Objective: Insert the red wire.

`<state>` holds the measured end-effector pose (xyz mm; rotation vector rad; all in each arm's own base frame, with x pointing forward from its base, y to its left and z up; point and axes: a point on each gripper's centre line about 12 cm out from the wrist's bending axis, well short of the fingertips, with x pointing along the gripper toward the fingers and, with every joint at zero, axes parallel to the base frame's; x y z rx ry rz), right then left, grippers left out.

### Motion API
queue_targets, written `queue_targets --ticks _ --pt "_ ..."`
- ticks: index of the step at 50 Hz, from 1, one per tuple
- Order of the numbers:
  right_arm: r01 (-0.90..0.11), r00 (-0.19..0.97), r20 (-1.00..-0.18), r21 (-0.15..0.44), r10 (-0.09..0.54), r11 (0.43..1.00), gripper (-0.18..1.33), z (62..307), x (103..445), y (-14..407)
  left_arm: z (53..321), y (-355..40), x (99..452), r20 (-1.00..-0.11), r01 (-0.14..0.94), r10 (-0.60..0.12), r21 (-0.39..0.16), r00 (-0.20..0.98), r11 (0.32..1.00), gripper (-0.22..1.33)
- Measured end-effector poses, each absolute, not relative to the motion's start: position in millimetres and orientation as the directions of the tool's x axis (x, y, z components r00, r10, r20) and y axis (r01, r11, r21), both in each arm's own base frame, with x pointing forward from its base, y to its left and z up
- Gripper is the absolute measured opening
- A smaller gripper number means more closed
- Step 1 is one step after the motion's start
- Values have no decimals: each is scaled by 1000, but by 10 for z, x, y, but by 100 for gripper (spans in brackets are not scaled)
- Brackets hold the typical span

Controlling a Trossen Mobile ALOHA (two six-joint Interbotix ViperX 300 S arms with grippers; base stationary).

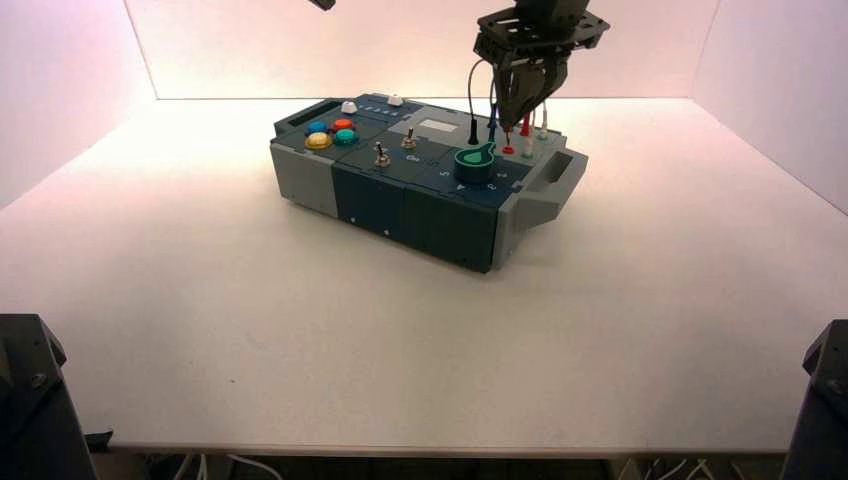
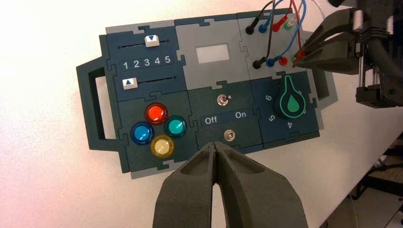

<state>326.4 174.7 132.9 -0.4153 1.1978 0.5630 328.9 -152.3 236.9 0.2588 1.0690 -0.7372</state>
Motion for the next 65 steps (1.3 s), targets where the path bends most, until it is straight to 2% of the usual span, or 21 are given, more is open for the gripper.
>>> queue_targets --ticks 19,65 --pt "-585 326 -921 -19 214 810 1 1247 3245 1726 2369 -1523 3289 -865 659 -421 -150 273 737 -17" --pt "-569 361 -908 -35 211 822 1 1233 3288 1668 2369 -1513 3294 -865 657 -420 -150 274 739 -17"
